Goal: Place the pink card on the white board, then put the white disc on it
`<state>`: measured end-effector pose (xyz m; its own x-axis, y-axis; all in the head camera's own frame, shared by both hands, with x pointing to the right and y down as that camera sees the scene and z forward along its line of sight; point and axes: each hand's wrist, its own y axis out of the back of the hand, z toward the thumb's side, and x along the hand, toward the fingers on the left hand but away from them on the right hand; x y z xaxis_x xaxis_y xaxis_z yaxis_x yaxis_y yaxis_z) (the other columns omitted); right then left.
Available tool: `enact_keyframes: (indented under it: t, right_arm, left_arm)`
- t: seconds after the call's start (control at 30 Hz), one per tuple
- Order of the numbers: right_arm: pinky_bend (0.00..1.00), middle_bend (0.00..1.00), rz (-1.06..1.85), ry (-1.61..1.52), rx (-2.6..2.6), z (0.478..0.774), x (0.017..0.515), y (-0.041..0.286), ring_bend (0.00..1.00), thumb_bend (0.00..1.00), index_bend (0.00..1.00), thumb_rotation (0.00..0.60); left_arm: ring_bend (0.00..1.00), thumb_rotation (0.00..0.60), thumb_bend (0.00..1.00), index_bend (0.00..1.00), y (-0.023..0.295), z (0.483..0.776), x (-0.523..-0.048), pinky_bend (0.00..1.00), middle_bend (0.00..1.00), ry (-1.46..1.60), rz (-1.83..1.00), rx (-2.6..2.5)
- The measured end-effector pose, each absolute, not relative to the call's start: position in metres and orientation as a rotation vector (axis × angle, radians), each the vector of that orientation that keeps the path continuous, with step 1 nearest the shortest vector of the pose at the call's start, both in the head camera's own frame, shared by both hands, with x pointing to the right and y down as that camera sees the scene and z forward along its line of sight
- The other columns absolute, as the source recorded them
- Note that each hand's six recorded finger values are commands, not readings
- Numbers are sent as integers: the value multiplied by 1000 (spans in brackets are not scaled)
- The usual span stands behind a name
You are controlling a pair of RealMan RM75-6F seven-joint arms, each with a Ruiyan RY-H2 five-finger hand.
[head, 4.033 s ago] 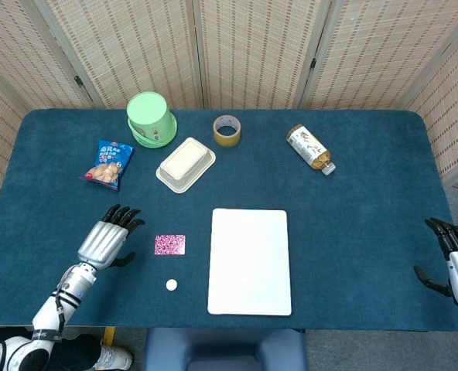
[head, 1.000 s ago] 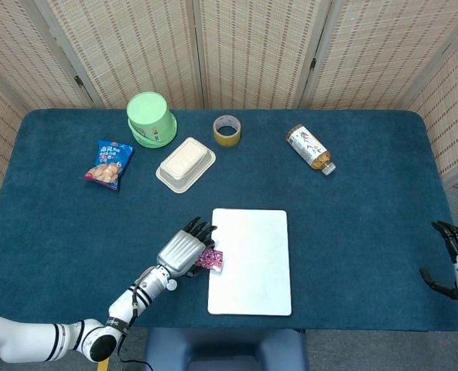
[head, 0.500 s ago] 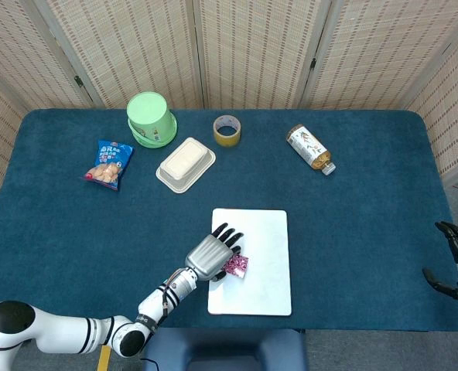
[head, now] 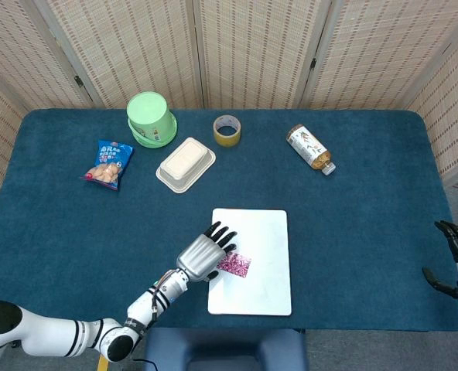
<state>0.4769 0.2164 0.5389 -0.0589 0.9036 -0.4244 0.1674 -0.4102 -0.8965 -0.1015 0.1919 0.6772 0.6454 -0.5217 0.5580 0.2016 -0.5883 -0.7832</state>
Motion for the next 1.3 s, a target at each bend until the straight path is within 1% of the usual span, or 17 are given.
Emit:
enact_keyframes:
  t: [0.33, 0.57, 0.83, 1.3]
  right_arm:
    - [114, 156, 1510, -1152, -1607, 539, 472, 216, 122, 292, 119, 600]
    - [114, 156, 1502, -1148, -1612, 539, 470, 216, 122, 292, 118, 600]
    - [114, 156, 1497, -1153, -1607, 537, 469, 216, 122, 292, 119, 600]
    - [114, 156, 1481, -1148, -1615, 537, 465, 216, 122, 292, 119, 600]
  left_arm:
    - [92, 600, 336, 353, 205, 662, -158, 0, 106, 243, -1025, -1925]
    - [95, 600, 342, 372, 224, 658, -180, 0, 106, 199, -1020, -1907]
    - [100, 600, 346, 391, 239, 663, -197, 0, 106, 161, -1027, -1883]
    - [105, 600, 353, 422, 249, 680, -221, 0, 108, 161, -1104, -1885]
